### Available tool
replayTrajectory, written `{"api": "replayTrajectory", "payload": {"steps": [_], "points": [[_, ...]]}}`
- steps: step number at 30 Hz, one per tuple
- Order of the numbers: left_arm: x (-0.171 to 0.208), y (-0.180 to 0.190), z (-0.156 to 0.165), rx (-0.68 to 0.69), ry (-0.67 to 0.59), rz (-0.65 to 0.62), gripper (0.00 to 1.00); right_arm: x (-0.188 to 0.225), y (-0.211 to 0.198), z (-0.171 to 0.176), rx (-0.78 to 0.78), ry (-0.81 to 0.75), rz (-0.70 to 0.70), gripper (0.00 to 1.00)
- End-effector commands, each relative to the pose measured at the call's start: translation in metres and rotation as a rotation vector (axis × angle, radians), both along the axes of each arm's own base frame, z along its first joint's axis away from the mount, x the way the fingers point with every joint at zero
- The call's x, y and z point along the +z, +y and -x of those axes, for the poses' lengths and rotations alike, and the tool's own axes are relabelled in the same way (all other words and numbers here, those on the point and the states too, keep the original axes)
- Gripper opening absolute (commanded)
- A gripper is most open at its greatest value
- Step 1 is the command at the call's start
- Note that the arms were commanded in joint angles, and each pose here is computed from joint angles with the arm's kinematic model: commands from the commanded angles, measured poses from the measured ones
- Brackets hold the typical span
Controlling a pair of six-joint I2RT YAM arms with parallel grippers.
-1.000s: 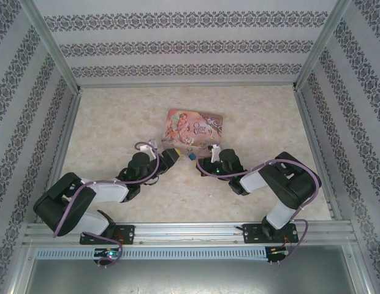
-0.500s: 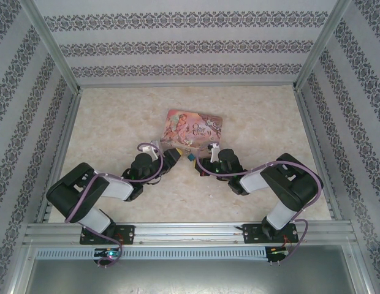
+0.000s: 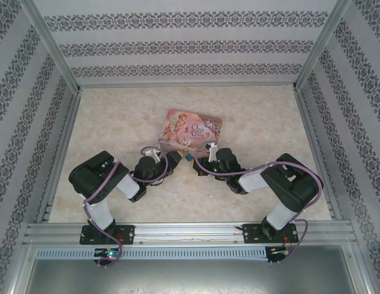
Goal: Unlock the padlock with the key
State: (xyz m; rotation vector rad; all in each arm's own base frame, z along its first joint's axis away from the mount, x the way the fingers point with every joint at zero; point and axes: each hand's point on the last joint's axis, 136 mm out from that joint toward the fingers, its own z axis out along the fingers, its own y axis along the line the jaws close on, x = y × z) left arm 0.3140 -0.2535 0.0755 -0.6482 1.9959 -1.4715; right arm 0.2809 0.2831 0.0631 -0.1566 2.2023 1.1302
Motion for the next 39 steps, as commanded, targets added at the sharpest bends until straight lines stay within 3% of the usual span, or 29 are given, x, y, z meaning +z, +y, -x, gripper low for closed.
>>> {"api": "replayTrajectory", "payload": {"steps": [1, 26, 39], "points": [[0.018, -0.01, 0.0, -0.02, -0.048, 0.078, 0.51, 0.03, 0.015, -0.003, 0.032, -0.065, -0.068, 0.0], [0.01, -0.034, -0.011, -0.051, -0.017, 0.106, 0.47, 0.037, 0.023, 0.0, 0.063, -0.044, -0.103, 0.0], [0.009, -0.034, -0.013, -0.039, -0.023, 0.1, 0.32, 0.039, 0.024, 0.001, 0.069, -0.043, -0.107, 0.0]]}}
